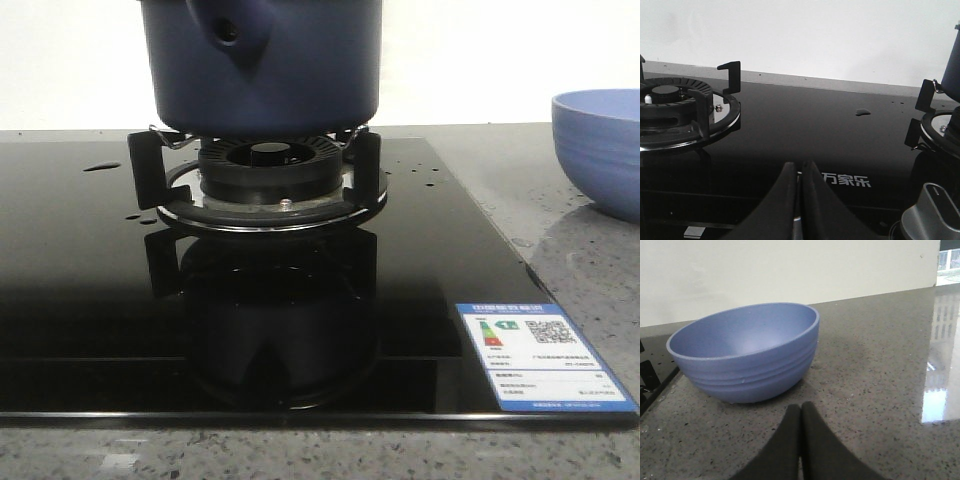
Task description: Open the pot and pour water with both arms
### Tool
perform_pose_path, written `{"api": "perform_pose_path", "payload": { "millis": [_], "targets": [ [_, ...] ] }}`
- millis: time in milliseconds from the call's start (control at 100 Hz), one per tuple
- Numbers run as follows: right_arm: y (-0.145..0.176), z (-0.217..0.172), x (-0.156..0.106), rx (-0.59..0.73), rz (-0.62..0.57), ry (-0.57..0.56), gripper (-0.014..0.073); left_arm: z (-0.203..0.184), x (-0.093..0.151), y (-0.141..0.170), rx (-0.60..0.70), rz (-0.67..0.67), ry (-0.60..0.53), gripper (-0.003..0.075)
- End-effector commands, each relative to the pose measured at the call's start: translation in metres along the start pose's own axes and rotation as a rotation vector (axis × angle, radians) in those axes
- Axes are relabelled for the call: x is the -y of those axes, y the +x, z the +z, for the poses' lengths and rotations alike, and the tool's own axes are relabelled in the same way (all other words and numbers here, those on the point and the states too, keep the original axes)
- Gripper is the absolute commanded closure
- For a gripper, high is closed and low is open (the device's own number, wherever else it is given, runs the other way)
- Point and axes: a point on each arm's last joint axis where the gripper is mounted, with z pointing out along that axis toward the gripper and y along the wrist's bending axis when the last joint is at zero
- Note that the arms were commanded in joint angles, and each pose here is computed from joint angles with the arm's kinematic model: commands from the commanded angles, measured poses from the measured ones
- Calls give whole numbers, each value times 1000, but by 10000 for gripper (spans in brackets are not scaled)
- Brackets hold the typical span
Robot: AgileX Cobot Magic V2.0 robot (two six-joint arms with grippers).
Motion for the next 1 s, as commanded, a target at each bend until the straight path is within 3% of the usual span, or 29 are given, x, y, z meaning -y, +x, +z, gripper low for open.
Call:
{"api": "perform_pose_path", "payload": {
  "millis": [0, 310, 470, 770, 990],
  "targets": [
    [2, 0, 0, 63, -12, -4, 651, -1, -1, 2, 77, -12, 2, 739],
    [1, 0, 0, 70, 13, -7, 651, -1, -1, 1, 83, -30, 4, 739],
    [1, 0, 0, 74, 105, -16, 651, -1, 0, 1, 88, -246, 20, 739],
    [-10, -1, 1, 183, 422, -32, 651, -2, -3, -8, 165, -621, 30, 739],
    [-44, -12, -8, 160, 422, -93, 650, -11, 5, -42, 197, -559, 93, 740]
  ]
}}
